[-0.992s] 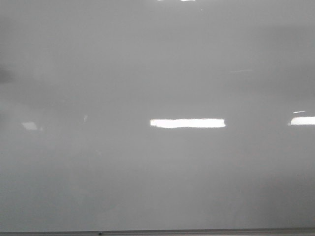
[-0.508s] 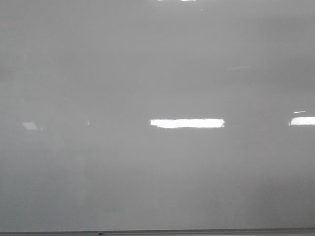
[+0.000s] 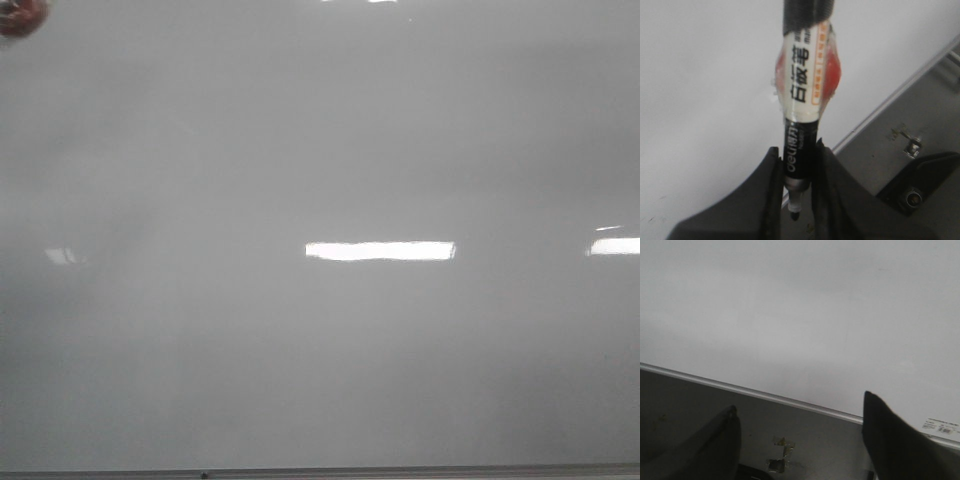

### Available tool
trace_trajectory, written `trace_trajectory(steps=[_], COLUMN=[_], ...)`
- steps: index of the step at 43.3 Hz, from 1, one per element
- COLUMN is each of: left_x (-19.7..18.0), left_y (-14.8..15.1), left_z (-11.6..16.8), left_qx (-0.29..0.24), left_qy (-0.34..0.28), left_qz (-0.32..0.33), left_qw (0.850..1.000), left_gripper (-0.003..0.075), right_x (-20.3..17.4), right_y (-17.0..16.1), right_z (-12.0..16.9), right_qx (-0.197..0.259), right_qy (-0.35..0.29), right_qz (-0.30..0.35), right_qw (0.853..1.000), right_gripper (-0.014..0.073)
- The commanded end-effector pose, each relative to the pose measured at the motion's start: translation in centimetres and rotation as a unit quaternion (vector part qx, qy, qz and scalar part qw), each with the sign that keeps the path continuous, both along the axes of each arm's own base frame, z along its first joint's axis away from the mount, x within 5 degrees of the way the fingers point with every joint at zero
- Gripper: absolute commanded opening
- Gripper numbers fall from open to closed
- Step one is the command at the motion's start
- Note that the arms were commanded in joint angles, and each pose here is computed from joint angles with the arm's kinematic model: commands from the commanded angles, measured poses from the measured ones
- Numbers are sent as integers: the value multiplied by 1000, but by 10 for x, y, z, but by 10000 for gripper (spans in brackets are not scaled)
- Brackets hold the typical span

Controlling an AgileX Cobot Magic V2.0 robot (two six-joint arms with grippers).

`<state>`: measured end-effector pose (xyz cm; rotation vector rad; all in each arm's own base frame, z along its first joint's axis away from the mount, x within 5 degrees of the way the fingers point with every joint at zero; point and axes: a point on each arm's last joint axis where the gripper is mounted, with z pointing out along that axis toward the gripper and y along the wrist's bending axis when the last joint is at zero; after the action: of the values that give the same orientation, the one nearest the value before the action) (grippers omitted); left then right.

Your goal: Write number 8 on whiteboard

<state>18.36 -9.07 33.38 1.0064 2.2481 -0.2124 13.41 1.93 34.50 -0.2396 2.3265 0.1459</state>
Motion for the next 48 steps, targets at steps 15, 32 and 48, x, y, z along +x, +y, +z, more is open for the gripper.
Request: trace_trajectory(steps=[15,32,48], left_x=[-11,-29,-28], left_y=[-84,-121,-123], left_z=[-23,-31,-24], left_qx=[26,35,28], left_qy=[8,-20,-25], left_qz=[-246,-335,-338], left_qw=[969,941,940], left_gripper=[-21,-20,-20], right_x=[25,12,14], right_y=[52,120,136], right_z=[-6,-12,-7], right_qx=[-62,-38,-31], right_qy=[2,-50,-104], right_qz=[325,508,502], right_qw=[944,859,858], right_gripper=[533,510,404])
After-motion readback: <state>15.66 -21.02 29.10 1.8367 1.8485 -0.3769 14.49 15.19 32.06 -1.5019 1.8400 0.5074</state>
